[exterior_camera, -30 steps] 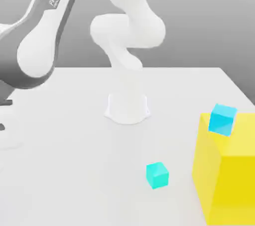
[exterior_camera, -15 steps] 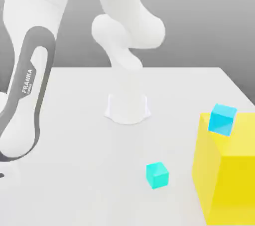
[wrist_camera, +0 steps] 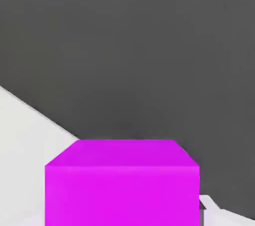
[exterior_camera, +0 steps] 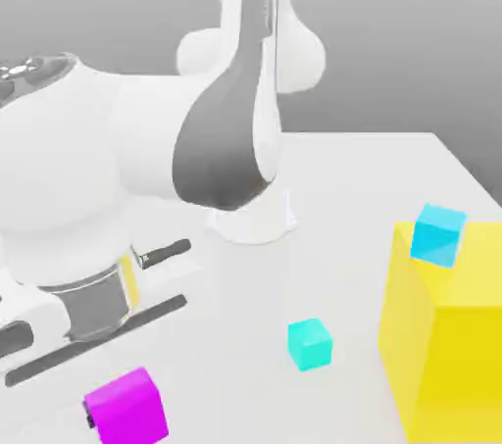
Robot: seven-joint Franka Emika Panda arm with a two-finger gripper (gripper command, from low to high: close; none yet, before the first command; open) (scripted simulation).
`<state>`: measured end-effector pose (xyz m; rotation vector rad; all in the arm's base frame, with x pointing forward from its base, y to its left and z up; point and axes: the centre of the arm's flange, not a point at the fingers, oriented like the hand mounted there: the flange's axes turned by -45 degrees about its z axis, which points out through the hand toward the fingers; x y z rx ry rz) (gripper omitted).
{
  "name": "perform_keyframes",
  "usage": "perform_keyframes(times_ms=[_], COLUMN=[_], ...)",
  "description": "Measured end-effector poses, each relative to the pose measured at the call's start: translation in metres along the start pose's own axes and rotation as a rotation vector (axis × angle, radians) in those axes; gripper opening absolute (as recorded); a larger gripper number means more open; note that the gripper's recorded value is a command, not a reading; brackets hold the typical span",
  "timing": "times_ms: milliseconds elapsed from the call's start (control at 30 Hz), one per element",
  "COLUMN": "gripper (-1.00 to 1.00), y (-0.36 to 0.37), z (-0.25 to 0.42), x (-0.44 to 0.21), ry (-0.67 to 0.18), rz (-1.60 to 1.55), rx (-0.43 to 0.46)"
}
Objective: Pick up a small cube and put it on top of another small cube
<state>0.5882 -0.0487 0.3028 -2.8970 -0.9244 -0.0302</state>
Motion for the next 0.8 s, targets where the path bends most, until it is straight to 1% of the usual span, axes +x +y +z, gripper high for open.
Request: perform_keyframes(times_ms=[233, 300, 400, 467, 500, 700, 800], gripper=[-1.00, -1.00, -1.00, -1.00, 1.00, 1.00, 1.00], y=[-0.162, -0.228, -0.359, -0.372, -0.372, -0.372, -0.375], z=[-0.051, -0.067, -0.081, -0.060, -0.053, -0.049, -0.084], x=[0.086, 0.105, 0.123, 0.123, 0.122, 0.122, 0.125], ry=[-0.026, -0.037, -0.057, -0.059, -0.059, -0.060, -0.059], rz=[-0.108, -0.161, -0.258, -0.242, -0.236, -0.233, -0.230], rx=[-0.003, -0.015, -0.055, -0.072, -0.075, -0.079, -0.084])
